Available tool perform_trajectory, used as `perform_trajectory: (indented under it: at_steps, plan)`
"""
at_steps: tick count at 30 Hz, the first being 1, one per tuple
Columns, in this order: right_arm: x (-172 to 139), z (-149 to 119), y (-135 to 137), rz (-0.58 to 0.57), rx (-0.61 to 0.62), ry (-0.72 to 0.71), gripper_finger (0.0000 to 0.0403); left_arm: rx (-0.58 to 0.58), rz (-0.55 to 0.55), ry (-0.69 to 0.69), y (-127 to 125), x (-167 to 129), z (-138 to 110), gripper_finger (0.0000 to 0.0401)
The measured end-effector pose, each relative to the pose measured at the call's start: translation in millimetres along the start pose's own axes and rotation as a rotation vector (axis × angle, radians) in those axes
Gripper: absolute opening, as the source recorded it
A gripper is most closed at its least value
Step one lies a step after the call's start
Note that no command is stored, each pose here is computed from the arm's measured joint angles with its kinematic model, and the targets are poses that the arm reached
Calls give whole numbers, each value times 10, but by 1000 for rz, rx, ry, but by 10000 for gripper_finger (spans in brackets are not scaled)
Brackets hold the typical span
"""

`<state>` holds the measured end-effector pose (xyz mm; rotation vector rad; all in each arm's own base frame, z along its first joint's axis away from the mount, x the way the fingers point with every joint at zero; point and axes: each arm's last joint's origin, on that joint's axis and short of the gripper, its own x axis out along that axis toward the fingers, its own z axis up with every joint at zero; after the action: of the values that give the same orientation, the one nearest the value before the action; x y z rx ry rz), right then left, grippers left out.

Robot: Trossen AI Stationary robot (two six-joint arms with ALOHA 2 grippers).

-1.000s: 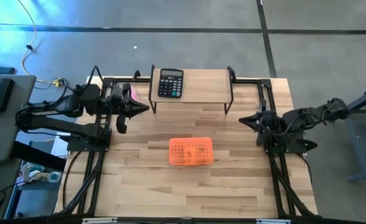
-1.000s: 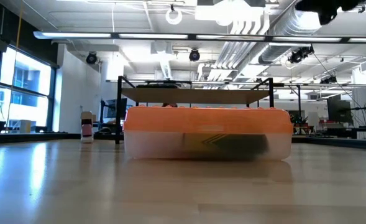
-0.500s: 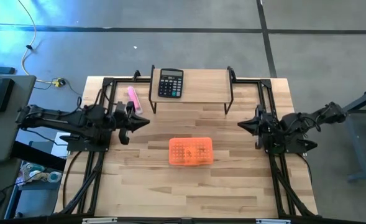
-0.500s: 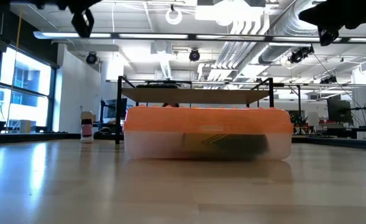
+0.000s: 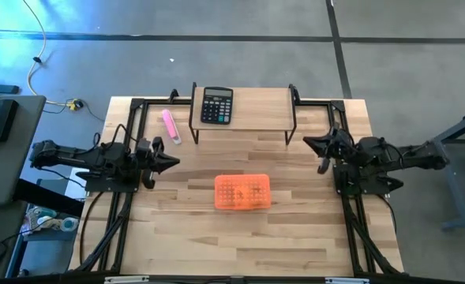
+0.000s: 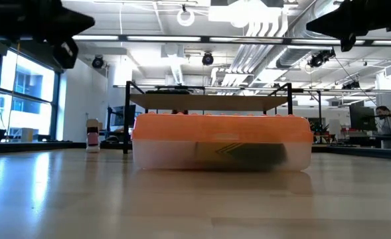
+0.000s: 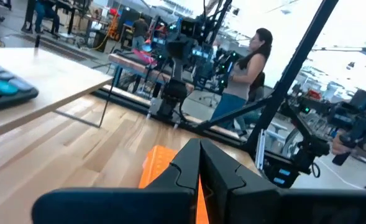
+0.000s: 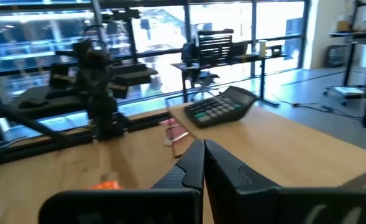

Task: Pack school essentials
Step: Return to Home Position

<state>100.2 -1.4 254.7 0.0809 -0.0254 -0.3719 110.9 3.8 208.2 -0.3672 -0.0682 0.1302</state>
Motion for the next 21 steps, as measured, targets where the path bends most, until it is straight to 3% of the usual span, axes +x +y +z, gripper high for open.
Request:
perform_trajectory:
  at_steps: [10,16,21]
  plan:
    - [31,-62,-103,-82,-94,65,0,58,15,27,117,-164,-226,0]
    - [3,-290,-166,-93,-17,294,0,68,15,4,180,-147,-334,0]
    - [1,-304,-161,-48,-14,315,0,74,50,1,220,-145,-330,0]
